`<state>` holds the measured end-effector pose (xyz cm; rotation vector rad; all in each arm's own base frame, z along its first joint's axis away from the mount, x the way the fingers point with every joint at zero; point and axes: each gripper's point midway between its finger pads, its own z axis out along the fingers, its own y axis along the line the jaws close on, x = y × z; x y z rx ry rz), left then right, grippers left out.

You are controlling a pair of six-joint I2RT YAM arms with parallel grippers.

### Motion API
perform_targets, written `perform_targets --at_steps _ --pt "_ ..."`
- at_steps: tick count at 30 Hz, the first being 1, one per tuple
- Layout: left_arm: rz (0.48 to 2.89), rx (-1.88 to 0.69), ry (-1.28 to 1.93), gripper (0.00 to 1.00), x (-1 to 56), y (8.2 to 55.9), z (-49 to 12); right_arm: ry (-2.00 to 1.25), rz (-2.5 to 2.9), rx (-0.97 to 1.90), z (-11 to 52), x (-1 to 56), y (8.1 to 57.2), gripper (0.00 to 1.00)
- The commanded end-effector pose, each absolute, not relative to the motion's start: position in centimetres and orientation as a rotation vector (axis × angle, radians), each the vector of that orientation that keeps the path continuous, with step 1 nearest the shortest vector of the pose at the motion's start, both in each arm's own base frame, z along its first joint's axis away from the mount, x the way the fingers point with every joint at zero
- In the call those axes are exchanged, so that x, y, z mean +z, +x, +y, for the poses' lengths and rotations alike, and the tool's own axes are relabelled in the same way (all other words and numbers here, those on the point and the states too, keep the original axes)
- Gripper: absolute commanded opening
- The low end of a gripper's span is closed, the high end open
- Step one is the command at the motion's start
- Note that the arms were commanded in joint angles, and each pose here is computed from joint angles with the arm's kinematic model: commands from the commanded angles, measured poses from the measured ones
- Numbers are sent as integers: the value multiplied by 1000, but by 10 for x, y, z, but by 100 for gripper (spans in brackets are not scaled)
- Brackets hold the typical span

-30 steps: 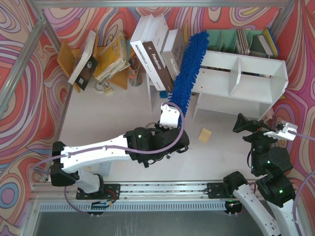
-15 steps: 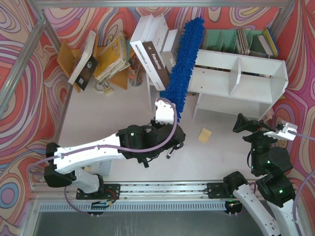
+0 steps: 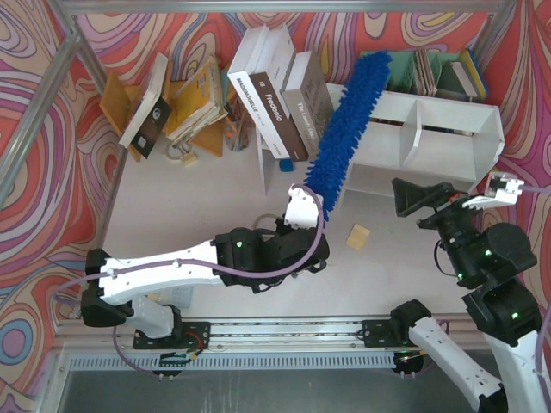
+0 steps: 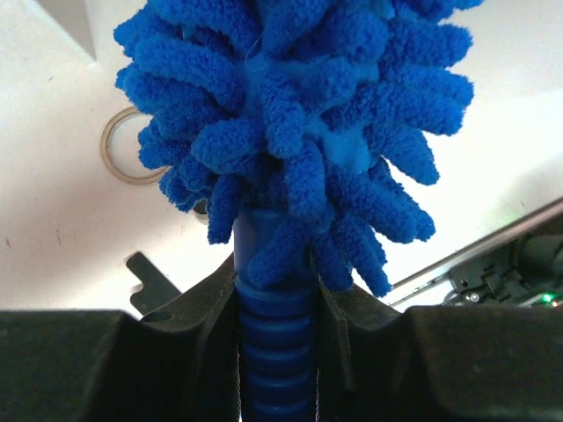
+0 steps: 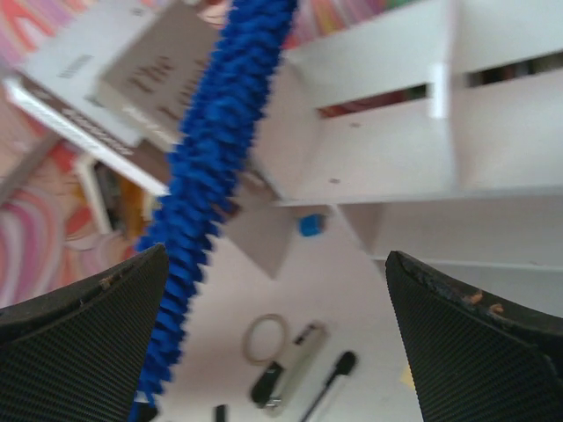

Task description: Dust the bookshelf with a duster

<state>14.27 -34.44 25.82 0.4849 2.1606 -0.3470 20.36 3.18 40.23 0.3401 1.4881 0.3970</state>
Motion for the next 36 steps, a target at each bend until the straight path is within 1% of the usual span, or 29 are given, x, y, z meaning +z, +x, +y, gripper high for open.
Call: perform_targets --at_steps 1,3,6,12,14,17,20,22,24,25,26,27,30,36 --pt "2010 -399 550 0 288 138 -357 221 1510 704 85 435 200 99" --pt "1975 -410 584 0 292 131 -364 218 1526 776 98 441 208 99" --pt "1927 -437 618 0 296 123 -374 282 1557 797 100 437 218 99" --pt "1879 -499 700 0 297 107 -394 339 1600 810 106 416 239 99" --pt "1867 -508 728 0 297 102 -398 354 1617 813 108 409 244 96" --pt "1850 -514 765 0 295 97 -403 400 1616 813 106 401 249 87" --pt "1837 -518 794 0 291 94 -407 452 1624 799 102 396 252 74" --pt "1831 -522 807 4 289 93 -409 481 1609 808 100 398 252 59" --pt "1822 -537 818 11 288 92 -411 521 1597 813 96 398 251 38" --pt "1814 -550 821 14 288 91 -411 545 1597 816 95 397 251 30" --pt "1806 -568 822 18 289 90 -411 578 1594 810 92 396 251 24" --pt "1799 -588 824 20 288 88 -411 602 1593 813 90 396 250 21" --pt "1758 -674 812 29 295 84 -409 659 1594 810 85 391 249 17" --pt "1701 -801 812 38 303 74 -403 710 1621 814 85 380 250 10"
